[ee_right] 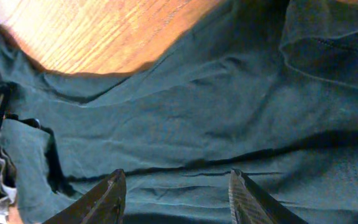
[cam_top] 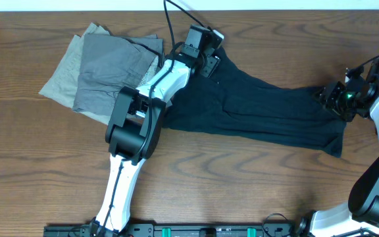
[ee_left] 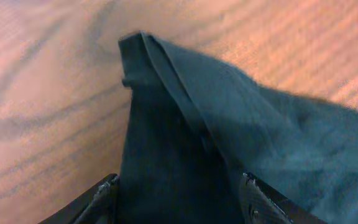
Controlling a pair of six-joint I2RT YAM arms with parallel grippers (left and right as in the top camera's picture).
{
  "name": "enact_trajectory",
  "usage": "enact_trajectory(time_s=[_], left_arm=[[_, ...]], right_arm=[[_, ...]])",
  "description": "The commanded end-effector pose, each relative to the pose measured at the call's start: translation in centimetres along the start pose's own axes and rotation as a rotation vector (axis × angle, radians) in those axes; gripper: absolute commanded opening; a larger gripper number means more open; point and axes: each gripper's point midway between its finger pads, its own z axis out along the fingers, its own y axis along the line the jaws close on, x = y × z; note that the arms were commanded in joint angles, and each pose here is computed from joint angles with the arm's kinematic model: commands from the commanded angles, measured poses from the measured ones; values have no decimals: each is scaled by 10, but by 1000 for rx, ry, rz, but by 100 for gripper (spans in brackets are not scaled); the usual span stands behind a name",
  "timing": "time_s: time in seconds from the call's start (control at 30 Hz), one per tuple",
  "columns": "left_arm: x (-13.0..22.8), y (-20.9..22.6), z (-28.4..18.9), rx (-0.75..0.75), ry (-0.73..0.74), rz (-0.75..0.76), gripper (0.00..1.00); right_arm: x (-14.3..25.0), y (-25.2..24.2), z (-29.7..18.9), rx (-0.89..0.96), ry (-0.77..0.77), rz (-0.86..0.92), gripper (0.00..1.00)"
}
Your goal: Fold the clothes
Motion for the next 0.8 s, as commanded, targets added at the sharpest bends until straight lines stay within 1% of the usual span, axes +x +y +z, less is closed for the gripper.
enact_trajectory(time_s=[0.0, 0.03, 0.07, 0.13, 0.17, 0.2, 0.23, 0.3, 0.43, 0.53, 0.6, 0.63, 0.7, 0.77], left_arm=[[-10, 7, -18, -17, -1, 0, 63], [-14, 8, -26, -21, -3, 0, 63], [-19, 8, -33, -22, -8, 0, 70], [-32, 9, -57, -24, -21, 1, 86], [-37, 9, -70, -26, -26, 1, 91], [-42, 9, -83, -26, -28, 2, 96], [-46, 8, -99, -26, -29, 1, 98], [-51, 7, -128, -25, -23, 0, 98], [-45, 1, -179, -14, 25, -20, 98], [-24, -5, -196, -1, 112, -100, 98], [-2, -10, -199, 9, 206, -158, 98], [11, -13, -199, 12, 257, -188, 98], [35, -22, -196, 42, 336, -221, 98], [58, -32, -189, 84, 396, -232, 98]], right_arm=[[-4, -2, -6, 46, -31, -38, 52], [-6, -4, -6, 58, -41, -41, 51], [-9, -5, -7, 61, -53, -45, 50], [-14, -4, -8, 54, -73, -50, 43], [-18, -2, -9, 44, -89, -56, 40], [-23, -3, -11, 43, -106, -69, 39], [-27, -4, -14, 42, -126, -74, 39], [-32, -7, -23, 31, -153, -55, 42], [-23, -33, -41, 81, -139, 114, 49], [-6, -76, -52, 225, -100, 245, 55], [3, -100, -56, 297, -88, 314, 57], [8, -105, -55, 293, -76, 343, 56], [19, -105, -47, 250, -43, 368, 47], [26, -108, -38, 249, -33, 369, 39]])
